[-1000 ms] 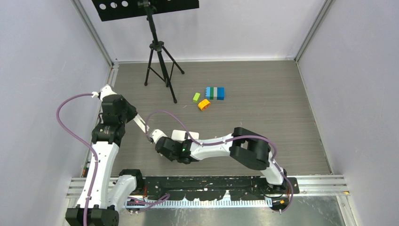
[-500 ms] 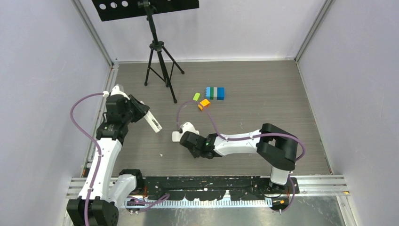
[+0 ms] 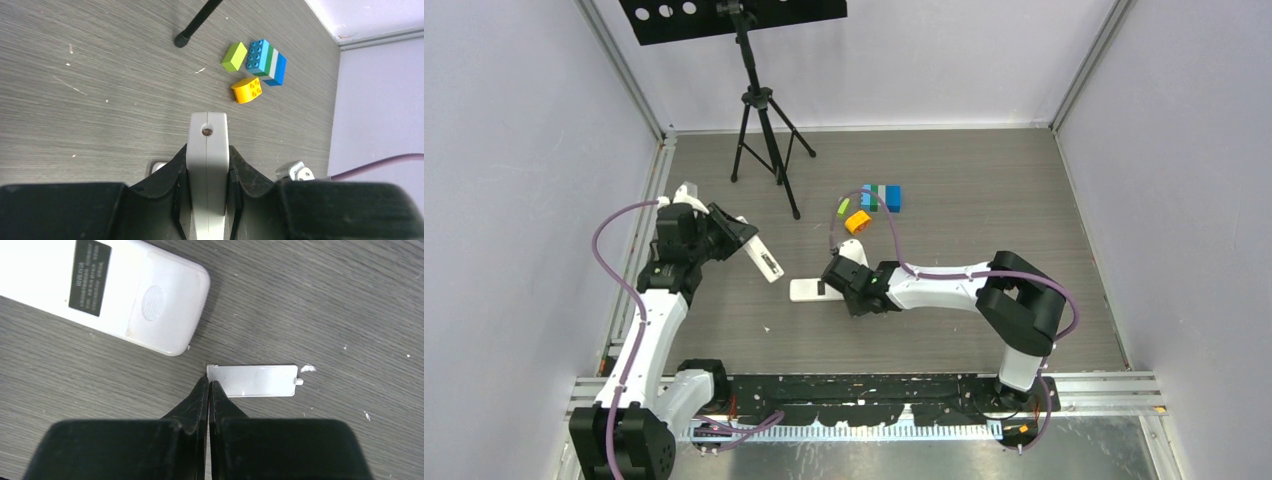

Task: Load the batteries into the remote control
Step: Move the battery cover to the center of the board.

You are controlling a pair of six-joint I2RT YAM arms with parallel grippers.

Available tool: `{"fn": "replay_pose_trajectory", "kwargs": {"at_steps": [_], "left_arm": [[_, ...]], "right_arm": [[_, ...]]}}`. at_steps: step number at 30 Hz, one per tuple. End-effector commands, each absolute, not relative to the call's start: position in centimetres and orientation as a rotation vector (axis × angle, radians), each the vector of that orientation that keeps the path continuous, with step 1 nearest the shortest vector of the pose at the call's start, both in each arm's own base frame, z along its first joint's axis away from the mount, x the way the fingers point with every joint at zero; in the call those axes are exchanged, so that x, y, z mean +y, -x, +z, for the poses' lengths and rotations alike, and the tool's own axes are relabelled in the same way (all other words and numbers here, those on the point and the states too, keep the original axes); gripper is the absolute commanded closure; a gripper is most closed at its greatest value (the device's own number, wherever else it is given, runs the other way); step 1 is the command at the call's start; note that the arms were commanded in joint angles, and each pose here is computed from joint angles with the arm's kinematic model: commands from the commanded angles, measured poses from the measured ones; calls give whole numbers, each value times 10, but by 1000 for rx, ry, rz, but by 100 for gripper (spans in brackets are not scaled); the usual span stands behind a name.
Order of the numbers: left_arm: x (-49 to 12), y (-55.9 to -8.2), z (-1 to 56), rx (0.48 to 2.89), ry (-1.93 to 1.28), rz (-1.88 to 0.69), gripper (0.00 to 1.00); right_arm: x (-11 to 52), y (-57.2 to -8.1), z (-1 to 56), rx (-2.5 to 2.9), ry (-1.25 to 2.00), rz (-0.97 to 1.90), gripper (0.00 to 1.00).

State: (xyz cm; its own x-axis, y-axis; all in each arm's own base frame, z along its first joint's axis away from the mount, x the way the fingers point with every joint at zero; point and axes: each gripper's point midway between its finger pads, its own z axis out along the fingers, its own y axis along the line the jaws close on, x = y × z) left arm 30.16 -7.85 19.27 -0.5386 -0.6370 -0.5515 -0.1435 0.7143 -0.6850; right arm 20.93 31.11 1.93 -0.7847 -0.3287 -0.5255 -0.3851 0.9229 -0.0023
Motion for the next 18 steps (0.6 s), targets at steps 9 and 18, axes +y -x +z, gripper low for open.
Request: {"fn": "replay_pose_trajectory", "kwargs": {"at_steps": [9,18], "left_arm": [[-149,-302,209,1918,454,-1136,100],[-243,-299,174,2037,292,-1266,100]], "right_arm": [[273,-247,39,2602,72,179,100],[211,-263,30,2618,-122,69,100]]}}
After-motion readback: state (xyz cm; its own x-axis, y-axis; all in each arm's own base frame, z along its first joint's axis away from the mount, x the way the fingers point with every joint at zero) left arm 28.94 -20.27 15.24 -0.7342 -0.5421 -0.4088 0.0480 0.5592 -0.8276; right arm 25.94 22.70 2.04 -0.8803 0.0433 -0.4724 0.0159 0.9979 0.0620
